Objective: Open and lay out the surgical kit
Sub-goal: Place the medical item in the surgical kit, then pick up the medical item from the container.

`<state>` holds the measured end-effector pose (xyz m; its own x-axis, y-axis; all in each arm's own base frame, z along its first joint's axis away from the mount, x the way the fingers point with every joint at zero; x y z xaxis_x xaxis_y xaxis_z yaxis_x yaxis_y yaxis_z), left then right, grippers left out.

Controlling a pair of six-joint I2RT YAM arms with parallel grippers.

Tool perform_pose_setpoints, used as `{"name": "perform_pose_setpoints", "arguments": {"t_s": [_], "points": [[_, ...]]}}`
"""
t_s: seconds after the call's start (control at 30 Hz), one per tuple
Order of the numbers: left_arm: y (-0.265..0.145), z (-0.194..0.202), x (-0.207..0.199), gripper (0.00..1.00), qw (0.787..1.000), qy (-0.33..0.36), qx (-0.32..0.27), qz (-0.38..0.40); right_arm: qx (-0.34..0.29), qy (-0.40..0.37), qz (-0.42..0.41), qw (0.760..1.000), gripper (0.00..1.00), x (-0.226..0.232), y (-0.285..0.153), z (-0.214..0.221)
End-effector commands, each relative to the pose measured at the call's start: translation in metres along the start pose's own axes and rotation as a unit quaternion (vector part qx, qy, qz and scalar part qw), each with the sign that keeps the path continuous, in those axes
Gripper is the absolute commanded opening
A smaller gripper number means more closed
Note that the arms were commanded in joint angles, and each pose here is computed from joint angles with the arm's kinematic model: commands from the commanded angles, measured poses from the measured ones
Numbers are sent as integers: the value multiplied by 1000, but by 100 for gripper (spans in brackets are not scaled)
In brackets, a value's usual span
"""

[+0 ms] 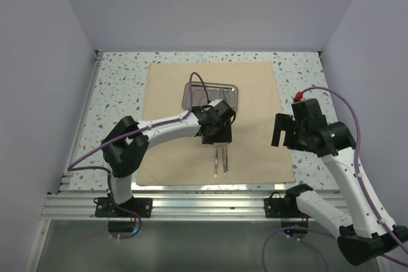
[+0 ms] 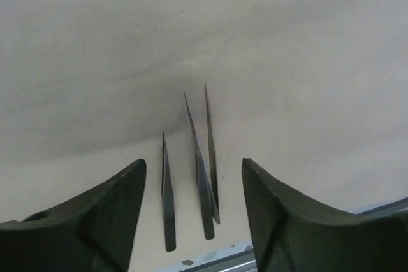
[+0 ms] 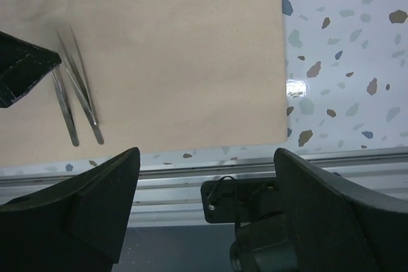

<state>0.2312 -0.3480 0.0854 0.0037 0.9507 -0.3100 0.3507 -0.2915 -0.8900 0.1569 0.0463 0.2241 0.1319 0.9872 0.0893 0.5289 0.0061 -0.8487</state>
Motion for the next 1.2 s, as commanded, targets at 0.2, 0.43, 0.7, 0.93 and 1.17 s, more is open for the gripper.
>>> {"name": "perform_pose_setpoints", "arguments": {"t_s": [0.2, 0.43, 0.7, 0.93, 1.17], "points": [[-34, -106, -6, 100, 991, 75, -114, -8, -17, 8, 20, 1000, 90, -2, -2, -11], [15, -202, 58, 89, 985, 99, -121, -76, -19, 19, 40, 999, 90, -3, -5, -23], [45, -226, 84, 72, 981, 127, -107, -101, -23, 14, 73, 997, 91, -8, -9, -36], [52, -199, 99, 61, 983, 122, -93, -97, -13, 2, 85, 996, 91, -8, -2, -38], [63, -178, 114, 56, 984, 116, -70, -116, -7, -10, 82, 997, 91, -6, 4, -39]]}}
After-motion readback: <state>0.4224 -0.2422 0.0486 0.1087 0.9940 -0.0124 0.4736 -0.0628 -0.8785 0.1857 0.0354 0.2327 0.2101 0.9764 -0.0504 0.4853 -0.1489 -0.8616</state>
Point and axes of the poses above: each gripper's point midway between its finger pads, its own y axis out along the fingers, its own x axis along the line the jaws close on, z = x × y, the point moved 3 cm from there along -y, back along the fingers, and after that the axes turned 1 degree about -y, right-handed, at the moved point
